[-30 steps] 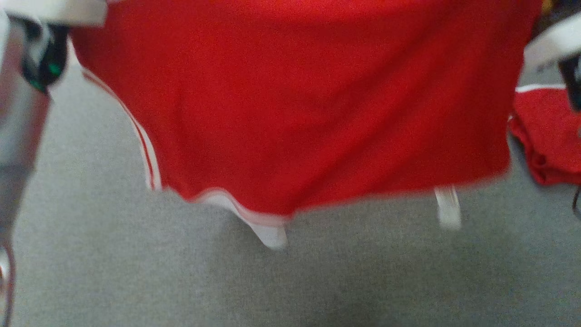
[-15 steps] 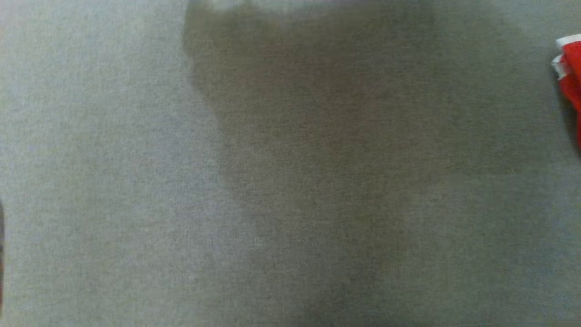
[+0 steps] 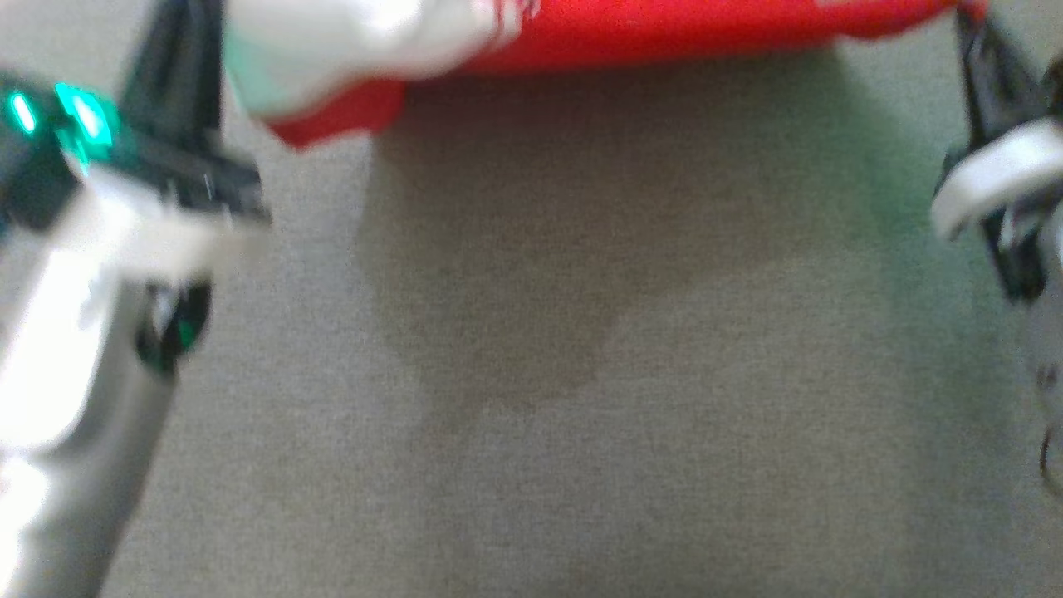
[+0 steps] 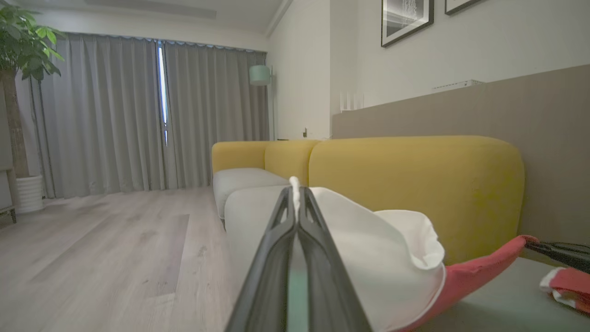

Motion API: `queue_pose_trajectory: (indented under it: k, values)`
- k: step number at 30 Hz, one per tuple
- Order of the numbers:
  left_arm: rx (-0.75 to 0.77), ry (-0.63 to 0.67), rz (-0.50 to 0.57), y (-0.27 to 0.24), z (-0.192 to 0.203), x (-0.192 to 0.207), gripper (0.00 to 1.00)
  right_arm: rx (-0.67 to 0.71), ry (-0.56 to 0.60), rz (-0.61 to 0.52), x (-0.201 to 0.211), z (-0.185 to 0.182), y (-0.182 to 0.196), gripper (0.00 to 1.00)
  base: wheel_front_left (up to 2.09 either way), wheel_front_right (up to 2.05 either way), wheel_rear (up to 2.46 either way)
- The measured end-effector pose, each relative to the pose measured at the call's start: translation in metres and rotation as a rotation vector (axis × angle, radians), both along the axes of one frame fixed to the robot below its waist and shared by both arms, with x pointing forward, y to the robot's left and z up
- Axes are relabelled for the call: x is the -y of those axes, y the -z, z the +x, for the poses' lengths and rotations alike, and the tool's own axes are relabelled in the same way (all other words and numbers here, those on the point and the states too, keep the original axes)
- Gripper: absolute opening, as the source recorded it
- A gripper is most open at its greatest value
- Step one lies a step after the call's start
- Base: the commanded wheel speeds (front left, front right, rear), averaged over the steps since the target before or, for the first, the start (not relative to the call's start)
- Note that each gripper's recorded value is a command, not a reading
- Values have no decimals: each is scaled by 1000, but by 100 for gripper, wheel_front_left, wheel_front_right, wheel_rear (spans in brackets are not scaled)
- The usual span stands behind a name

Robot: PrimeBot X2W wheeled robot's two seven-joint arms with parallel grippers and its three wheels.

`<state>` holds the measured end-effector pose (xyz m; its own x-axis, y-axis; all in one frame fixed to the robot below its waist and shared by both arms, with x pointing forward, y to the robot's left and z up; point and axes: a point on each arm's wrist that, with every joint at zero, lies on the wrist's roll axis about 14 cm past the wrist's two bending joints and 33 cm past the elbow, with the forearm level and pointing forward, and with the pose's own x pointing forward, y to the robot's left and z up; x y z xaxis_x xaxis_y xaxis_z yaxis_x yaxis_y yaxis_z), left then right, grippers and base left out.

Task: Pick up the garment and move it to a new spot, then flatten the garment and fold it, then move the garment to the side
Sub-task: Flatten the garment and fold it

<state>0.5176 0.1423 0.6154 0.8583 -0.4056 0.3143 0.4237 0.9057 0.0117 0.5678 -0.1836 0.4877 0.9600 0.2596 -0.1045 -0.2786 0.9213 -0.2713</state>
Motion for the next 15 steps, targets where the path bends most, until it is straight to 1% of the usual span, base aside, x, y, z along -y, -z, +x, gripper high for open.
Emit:
queue_pose_trajectory:
  k: [1,4,5,6,7,8,11,15]
  values:
    - [-63,3,-1,23,-22,-2,0,-40,0,20,1,-23,14,0,0,0,0]
    - [-166,22,30,60,-61,0,0,-96,1,45,5,-61,33,0,0,0,0]
    - [-166,22,30,60,-61,0,0,-96,1,45,5,-61,33,0,0,0,0]
    - [-229,38,59,84,-88,3,0,-135,9,56,11,-89,45,0,0,0,0]
    - [-260,46,72,95,-102,4,0,-153,17,64,14,-103,50,0,0,0,0]
    - [-260,46,72,95,-102,4,0,-153,17,64,14,-103,50,0,0,0,0]
    - [-332,67,104,120,-140,9,0,-189,28,70,23,-140,60,0,0,0,0]
    - [-403,74,104,142,-177,12,0,-215,56,94,31,-176,61,0,0,0,0]
